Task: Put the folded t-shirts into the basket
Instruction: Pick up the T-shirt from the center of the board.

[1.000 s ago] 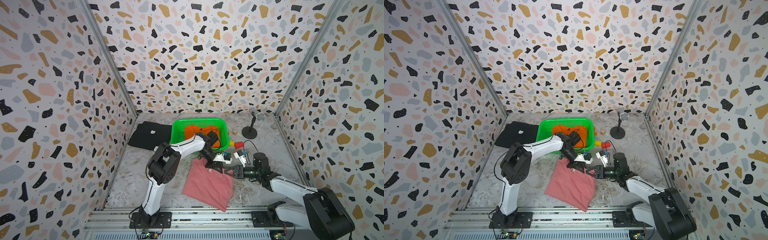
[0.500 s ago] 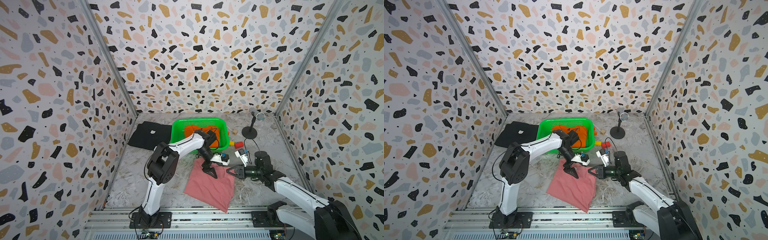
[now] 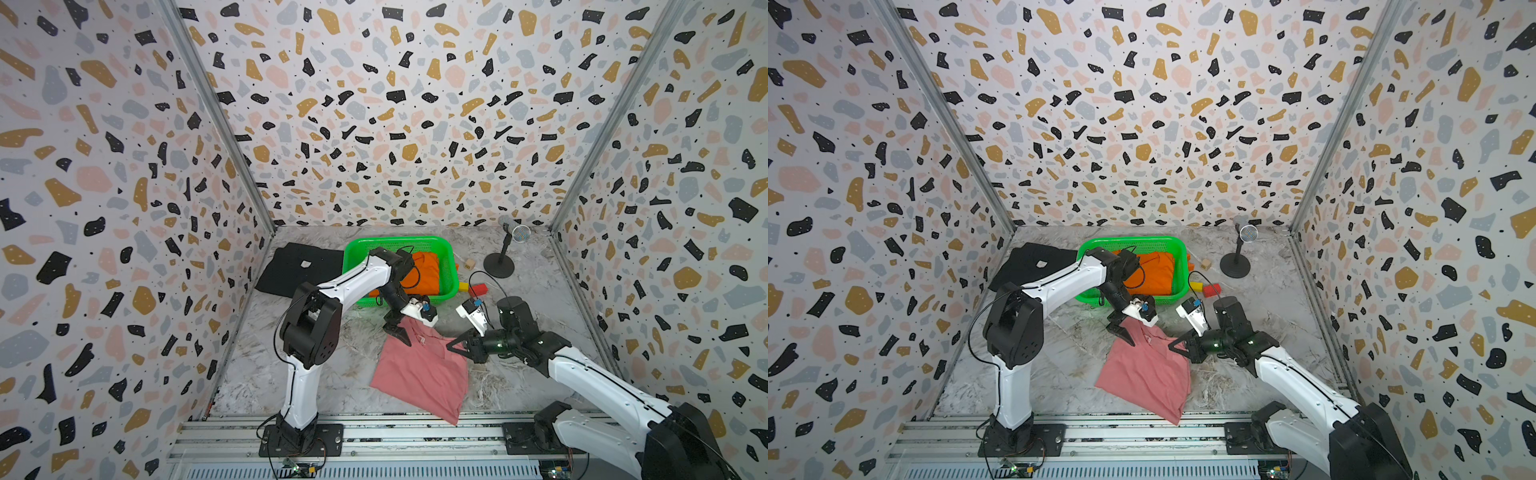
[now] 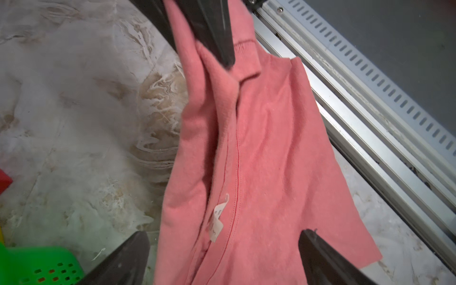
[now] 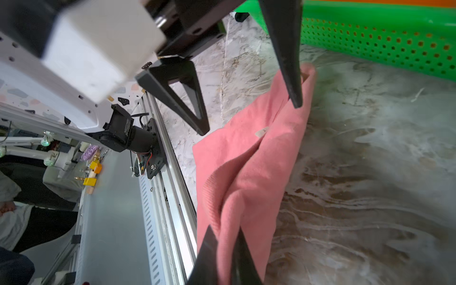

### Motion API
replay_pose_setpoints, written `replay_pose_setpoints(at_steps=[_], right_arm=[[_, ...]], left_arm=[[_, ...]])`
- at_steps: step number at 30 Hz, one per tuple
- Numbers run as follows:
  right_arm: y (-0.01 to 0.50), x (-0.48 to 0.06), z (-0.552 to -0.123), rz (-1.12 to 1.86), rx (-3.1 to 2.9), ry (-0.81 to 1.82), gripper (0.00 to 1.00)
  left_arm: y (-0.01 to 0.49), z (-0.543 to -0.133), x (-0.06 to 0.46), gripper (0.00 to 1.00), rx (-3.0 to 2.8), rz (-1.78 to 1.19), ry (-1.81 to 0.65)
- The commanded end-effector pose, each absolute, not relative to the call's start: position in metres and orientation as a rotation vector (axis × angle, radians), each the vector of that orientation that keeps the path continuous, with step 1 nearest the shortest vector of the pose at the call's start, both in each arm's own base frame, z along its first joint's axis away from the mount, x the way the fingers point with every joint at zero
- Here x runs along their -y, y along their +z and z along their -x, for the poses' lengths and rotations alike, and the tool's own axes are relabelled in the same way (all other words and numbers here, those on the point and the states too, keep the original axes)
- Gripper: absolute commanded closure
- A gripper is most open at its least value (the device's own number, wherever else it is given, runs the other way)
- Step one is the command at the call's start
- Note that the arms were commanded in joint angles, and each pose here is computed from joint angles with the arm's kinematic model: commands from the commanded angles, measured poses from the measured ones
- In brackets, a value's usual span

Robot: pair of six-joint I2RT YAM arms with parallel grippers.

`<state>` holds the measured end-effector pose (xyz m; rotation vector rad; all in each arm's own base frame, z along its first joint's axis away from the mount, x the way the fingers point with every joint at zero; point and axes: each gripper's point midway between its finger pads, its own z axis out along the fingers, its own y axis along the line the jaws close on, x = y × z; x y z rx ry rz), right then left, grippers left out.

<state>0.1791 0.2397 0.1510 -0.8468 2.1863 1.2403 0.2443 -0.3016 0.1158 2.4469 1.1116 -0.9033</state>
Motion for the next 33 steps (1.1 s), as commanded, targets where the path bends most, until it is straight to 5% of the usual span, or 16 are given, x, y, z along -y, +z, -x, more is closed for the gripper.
replay_pose_setpoints(at_steps=[1,11,27,33], right_arm=[[0.171,-0.239,-0.173,0.993,-2.055,1.179,1.00],[0.171,-0.236,-0.152,1.265,-1.896,1.062,1.00],[0.169,-0.241,-0.146,1.313,-1.831,1.074,1.00],[0.174,-0.241,-0.145,1.309,-1.818,1.078,1.00]], left_arm=[[0.109,-0.254,0.291,0.04,-1.028,-2.533,-0.834],[0.091,-0.265,0.276,0.04,-0.885,-2.586,-0.791],[0.082,-0.285,0.299,0.04,-0.799,-2.508,-0.783],[0.074,-0.277,0.293,0.18,-0.787,-2.556,-0.807]])
